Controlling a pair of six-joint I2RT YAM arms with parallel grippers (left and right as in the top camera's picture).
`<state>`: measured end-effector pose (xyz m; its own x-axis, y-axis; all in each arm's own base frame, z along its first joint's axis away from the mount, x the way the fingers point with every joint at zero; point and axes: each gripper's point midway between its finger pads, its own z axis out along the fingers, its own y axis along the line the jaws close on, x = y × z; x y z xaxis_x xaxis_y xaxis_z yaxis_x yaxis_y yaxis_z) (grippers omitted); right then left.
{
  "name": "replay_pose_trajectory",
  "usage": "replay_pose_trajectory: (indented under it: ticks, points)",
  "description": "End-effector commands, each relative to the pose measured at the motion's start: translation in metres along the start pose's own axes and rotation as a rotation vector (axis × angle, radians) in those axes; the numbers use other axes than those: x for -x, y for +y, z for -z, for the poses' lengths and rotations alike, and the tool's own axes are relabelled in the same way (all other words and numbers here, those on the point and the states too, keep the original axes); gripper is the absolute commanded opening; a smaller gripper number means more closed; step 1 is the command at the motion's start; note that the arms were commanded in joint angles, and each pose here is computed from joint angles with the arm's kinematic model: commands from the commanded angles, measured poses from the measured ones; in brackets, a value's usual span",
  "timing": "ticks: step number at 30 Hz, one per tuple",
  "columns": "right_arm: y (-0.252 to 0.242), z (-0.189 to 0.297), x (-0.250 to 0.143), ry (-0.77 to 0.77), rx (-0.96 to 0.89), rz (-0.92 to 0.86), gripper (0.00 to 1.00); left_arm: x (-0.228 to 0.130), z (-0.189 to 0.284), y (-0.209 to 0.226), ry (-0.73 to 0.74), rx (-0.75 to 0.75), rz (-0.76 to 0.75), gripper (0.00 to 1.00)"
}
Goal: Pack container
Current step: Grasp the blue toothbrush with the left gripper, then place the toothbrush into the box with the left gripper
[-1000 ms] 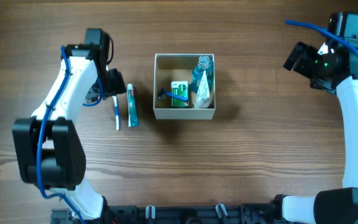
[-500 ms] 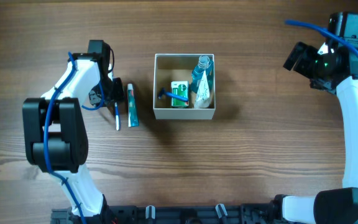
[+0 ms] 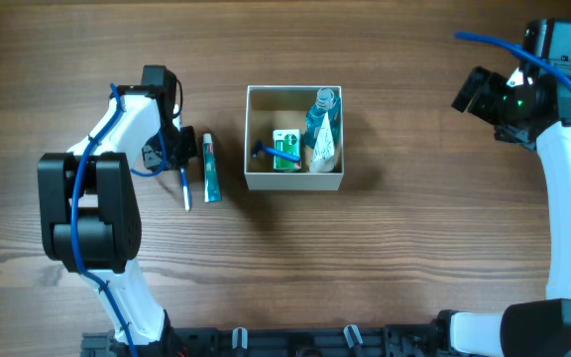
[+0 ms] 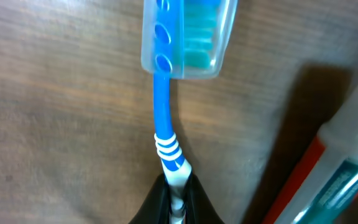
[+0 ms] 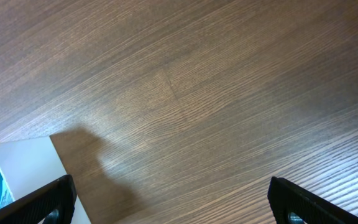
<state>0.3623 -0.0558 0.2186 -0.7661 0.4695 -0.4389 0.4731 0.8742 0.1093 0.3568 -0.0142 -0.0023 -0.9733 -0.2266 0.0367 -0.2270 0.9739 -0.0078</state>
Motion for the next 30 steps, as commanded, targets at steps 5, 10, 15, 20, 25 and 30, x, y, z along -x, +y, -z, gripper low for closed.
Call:
replay_pose_trajectory:
  ticks: [5,10,15,20,25,30]
  points:
    - [0.001,-0.002,0.003,0.001,0.004,-0.011,1.00,0.003,0.097,-0.016,-0.106,-0.074,-0.024,0.04]
    - [0.001,-0.002,0.003,0.001,0.004,-0.011,1.00,-0.005,0.166,-0.064,-0.275,-0.230,-0.130,0.04]
    - [0.001,-0.002,0.003,0.001,0.004,-0.011,1.00,-0.013,0.196,-0.124,-0.412,-0.308,-0.271,0.04]
    - [0.001,-0.002,0.003,0.001,0.004,-0.011,1.00,-0.018,0.182,-0.175,-0.417,-0.347,-0.260,0.04]
    - [0.001,-0.002,0.003,0.001,0.004,-0.011,1.00,-0.020,0.136,-0.206,-0.360,-0.306,-0.282,0.04]
    - [0.001,-0.002,0.003,0.001,0.004,-0.011,1.00,-0.018,0.097,-0.210,-0.289,-0.261,-0.286,0.04]
